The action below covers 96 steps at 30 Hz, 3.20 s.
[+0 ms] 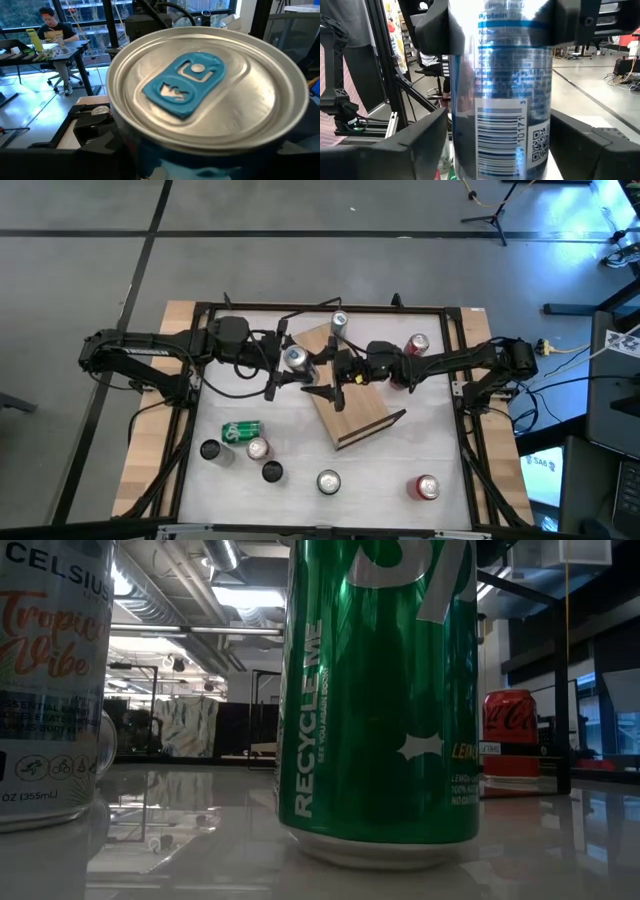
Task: Place canned beverage on shelf
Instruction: Put the blue soda can on the shelf aligned with the other blue soda can
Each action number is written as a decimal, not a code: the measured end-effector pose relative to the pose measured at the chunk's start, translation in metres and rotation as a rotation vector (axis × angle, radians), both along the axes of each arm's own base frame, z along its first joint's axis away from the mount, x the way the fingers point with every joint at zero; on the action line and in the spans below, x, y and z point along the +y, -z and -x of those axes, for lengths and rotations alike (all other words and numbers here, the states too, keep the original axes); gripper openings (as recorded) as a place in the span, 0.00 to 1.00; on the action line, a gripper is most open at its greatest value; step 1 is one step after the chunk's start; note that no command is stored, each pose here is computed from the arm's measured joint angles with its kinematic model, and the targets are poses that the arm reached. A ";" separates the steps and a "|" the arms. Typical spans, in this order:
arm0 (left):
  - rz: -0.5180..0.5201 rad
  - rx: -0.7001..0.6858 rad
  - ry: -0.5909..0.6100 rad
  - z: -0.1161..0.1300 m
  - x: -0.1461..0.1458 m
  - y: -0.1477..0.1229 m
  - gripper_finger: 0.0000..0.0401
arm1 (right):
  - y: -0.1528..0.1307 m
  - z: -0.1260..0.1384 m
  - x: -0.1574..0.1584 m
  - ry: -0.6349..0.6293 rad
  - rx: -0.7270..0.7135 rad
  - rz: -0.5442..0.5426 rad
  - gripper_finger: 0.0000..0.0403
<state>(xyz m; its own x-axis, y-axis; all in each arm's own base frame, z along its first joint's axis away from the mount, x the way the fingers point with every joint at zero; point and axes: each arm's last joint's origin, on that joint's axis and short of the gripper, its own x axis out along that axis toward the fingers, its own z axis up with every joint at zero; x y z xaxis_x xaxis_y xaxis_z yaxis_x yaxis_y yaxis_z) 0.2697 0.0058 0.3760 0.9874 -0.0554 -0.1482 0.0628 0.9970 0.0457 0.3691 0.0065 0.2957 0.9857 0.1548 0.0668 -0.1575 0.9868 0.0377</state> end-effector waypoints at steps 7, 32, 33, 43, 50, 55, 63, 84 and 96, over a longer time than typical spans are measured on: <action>-0.002 0.034 -0.052 0.000 0.001 0.003 0.56 | -0.002 0.010 0.000 0.001 0.125 -0.018 0.93; 0.049 0.348 -0.418 -0.056 0.066 0.087 0.56 | -0.070 0.118 -0.003 0.028 0.267 0.105 0.95; 0.049 0.356 -0.430 -0.058 0.069 0.091 0.56 | -0.070 0.119 -0.003 0.028 0.272 0.109 0.95; 0.068 0.404 -0.511 -0.074 0.094 0.123 0.55 | -0.063 0.123 -0.004 0.060 0.352 0.133 0.95; 0.063 0.337 -0.501 -0.067 0.099 0.134 0.53 | -0.062 0.123 -0.004 0.060 0.355 0.138 0.95; 0.117 0.283 -0.496 -0.056 0.104 0.159 0.53 | -0.063 0.122 -0.004 0.060 0.348 0.138 0.95; 0.119 0.169 -0.521 -0.043 0.113 0.173 0.55 | -0.063 0.122 -0.004 0.062 0.343 0.139 0.95; 0.037 0.217 -0.566 -0.041 0.114 0.179 0.55 | -0.063 0.122 -0.004 0.062 0.348 0.141 0.95; -0.005 0.175 -0.627 -0.048 0.096 0.175 0.55 | -0.063 0.122 -0.004 0.062 0.348 0.141 0.95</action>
